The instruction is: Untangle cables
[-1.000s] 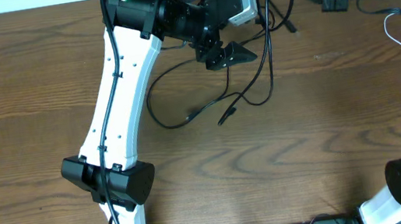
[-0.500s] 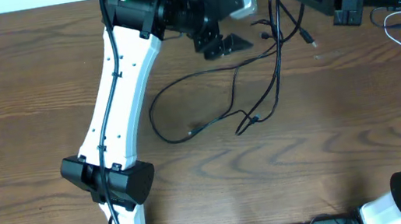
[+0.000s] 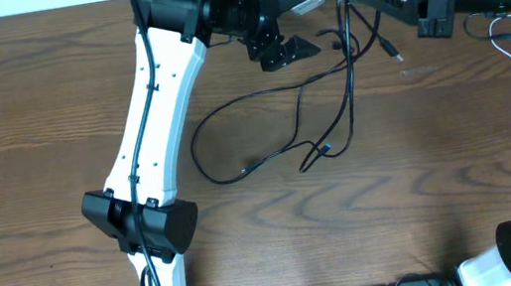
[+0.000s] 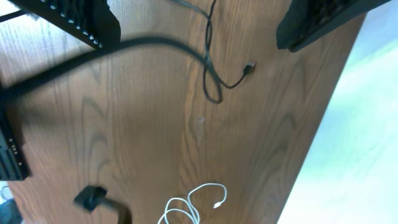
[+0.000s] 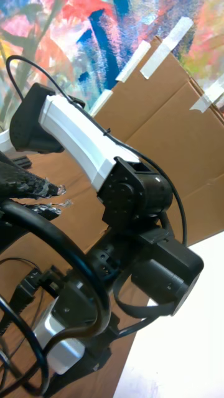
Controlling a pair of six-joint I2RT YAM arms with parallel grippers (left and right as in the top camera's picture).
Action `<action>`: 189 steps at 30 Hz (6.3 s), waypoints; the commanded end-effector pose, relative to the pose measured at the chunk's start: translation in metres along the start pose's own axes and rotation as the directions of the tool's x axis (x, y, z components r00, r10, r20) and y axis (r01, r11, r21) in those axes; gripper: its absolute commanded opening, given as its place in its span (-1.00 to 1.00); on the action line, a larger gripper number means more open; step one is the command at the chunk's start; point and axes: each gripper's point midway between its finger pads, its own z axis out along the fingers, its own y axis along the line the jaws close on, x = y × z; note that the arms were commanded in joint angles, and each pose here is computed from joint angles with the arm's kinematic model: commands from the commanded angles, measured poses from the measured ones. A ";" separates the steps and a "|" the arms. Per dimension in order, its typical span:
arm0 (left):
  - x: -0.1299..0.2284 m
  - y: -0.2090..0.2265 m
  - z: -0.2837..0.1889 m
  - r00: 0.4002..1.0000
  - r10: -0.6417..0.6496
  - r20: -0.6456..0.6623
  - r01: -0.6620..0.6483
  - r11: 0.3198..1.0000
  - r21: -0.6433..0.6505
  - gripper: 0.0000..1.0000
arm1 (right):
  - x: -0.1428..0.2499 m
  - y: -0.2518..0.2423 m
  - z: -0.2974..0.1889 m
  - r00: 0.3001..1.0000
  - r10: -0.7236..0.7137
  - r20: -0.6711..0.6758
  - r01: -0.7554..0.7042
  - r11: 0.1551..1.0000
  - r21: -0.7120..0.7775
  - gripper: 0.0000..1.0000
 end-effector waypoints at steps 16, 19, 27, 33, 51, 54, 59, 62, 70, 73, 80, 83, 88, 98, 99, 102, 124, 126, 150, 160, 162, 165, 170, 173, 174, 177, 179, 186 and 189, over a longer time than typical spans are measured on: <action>-0.002 0.003 0.005 0.999 -0.035 0.031 0.035 0.999 0.012 -0.85 | -0.003 0.010 -0.001 1.000 -0.021 0.010 0.021 1.000 -0.013 -0.98; 0.019 0.029 -0.008 0.993 -0.115 -0.031 0.111 0.989 -0.099 -0.85 | -0.003 0.008 -0.001 1.000 -0.021 0.012 0.021 1.000 -0.001 -0.98; 0.035 0.070 -0.115 0.927 -0.284 0.245 0.318 0.941 -0.112 -0.85 | 0.001 -0.039 -0.007 1.000 -0.015 0.014 0.011 0.964 0.264 -0.98; 0.075 0.093 -0.211 0.872 -0.395 0.288 0.478 0.811 -0.337 -0.86 | 0.007 -0.075 -0.026 0.999 0.031 0.017 -0.035 0.889 0.457 -0.98; -0.124 -0.019 -0.379 0.877 0.134 0.462 0.292 0.616 -0.732 -0.86 | 0.089 -0.198 -0.069 0.913 0.392 -0.117 -0.157 0.600 0.784 -0.98; -0.161 -0.051 -0.394 0.838 0.229 0.496 0.258 0.635 -0.728 -0.86 | 0.101 -0.223 -0.059 0.884 0.445 -0.141 -0.172 0.591 0.788 -0.98; -0.203 -0.099 -0.431 0.781 0.380 0.496 0.217 0.580 -0.785 -0.85 | 0.121 -0.265 -0.042 0.836 0.521 -0.172 -0.195 0.575 0.795 -0.98; -0.210 -0.118 -0.439 0.777 0.410 0.479 0.180 0.584 -0.792 -0.86 | 0.125 -0.277 -0.037 0.829 0.531 -0.176 -0.198 0.572 0.796 -0.98; -0.177 -0.097 -0.427 0.805 0.214 0.554 0.245 0.731 -0.637 -0.86 | 0.089 -0.300 -0.048 0.907 0.415 -0.067 -0.173 0.513 0.841 -0.98; -0.172 -0.087 -0.418 0.802 0.176 0.571 0.237 0.783 -0.575 -0.85 | 0.091 -0.314 -0.075 0.905 0.425 -0.032 -0.171 0.431 0.886 -0.98; -0.177 -0.092 -0.414 0.803 0.193 0.563 0.206 0.797 -0.568 -0.86 | 0.096 -0.338 -0.144 0.899 0.435 0.044 -0.163 0.240 0.957 -0.98; -0.177 -0.092 -0.412 0.800 0.178 0.573 0.214 0.808 -0.550 -0.87 | 0.094 -0.349 -0.185 0.906 0.414 0.094 -0.164 0.138 0.977 -0.98; -0.186 -0.098 -0.400 0.791 0.177 0.585 0.186 0.842 -0.506 -0.85 | 0.098 -0.365 -0.265 0.902 0.379 0.208 -0.219 -0.016 0.976 -0.98; -0.190 -0.099 -0.393 0.785 0.169 0.596 0.175 0.863 -0.474 -0.86 | 0.134 -0.354 -0.380 0.815 0.364 0.451 -0.409 -0.190 0.892 -0.98; -0.189 -0.097 -0.392 0.785 0.166 0.597 0.177 0.863 -0.473 -0.86 | 0.137 -0.351 -0.387 0.807 0.362 0.466 -0.421 -0.200 0.885 -0.98; -0.188 -0.095 -0.392 0.784 0.159 0.600 0.183 0.864 -0.468 -0.86 | 0.144 -0.342 -0.412 0.777 0.334 0.533 -0.475 -0.245 0.845 -0.98; -0.180 -0.053 -0.358 0.762 0.048 0.646 0.221 0.918 -0.329 -0.86 | 0.151 -0.319 -0.450 0.683 0.273 0.678 -0.658 -0.173 0.733 0.99; -0.174 -0.042 -0.348 0.761 0.003 0.649 0.243 0.926 -0.290 -0.86 | 0.130 -0.309 -0.438 0.716 0.248 0.652 -0.659 -0.068 0.749 0.99; -0.134 0.029 -0.107 0.845 -0.297 0.445 0.362 0.930 -0.066 -0.86 | 0.042 -0.135 -0.265 0.945 0.091 0.313 -0.315 0.501 0.806 0.98; -0.132 0.010 -0.055 0.906 -0.260 0.332 0.315 0.941 -0.121 -0.86 | 0.046 -0.109 -0.199 0.988 0.078 0.134 -0.151 0.672 0.725 0.99; -0.131 0.007 -0.043 0.909 -0.269 0.319 0.315 0.943 -0.102 -0.86 | 0.045 -0.100 -0.190 0.991 0.061 0.116 -0.126 0.690 0.713 0.98; -0.123 0.004 -0.011 0.912 -0.301 0.278 0.328 0.943 -0.055 -0.85 | 0.044 -0.083 -0.180 0.995 0.023 0.092 -0.082 0.706 0.704 0.99; -0.116 -0.002 0.027 0.916 -0.325 0.234 0.335 0.942 -0.003 -0.86 | 0.051 -0.067 -0.178 0.998 0.006 0.064 -0.051 0.679 0.733 0.99; -0.119 -0.003 0.027 0.918 -0.314 0.244 0.324 0.946 -0.003 -0.86 | 0.054 -0.066 -0.174 0.999 0.014 0.049 -0.045 0.676 0.736 0.99; -0.120 -0.003 0.026 0.918 -0.312 0.246 0.323 0.946 -0.004 -0.86 | 0.054 -0.065 -0.171 0.999 0.013 0.041 -0.039 0.685 0.727 0.99; -0.116 -0.005 0.027 0.917 -0.326 0.232 0.335 0.942 0.000 -0.86 | 0.054 -0.063 -0.161 1.000 0.008 0.018 -0.018 0.710 0.704 0.99; -0.112 -0.005 0.027 0.915 -0.342 0.216 0.349 0.937 0.004 -0.86 | 0.055 -0.064 -0.158 1.000 0.010 0.007 -0.012 0.713 0.701 0.99; -0.103 0.005 0.027 0.916 -0.348 0.198 0.366 0.928 -0.065 -0.86 | 0.056 -0.077 -0.159 0.999 0.038 0.002 -0.028 0.702 0.711 0.99; -0.101 0.010 0.023 0.915 -0.349 0.201 0.370 0.926 -0.075 -0.86 | 0.059 -0.089 -0.165 0.998 0.060 -0.012 -0.031 0.665 0.746 0.99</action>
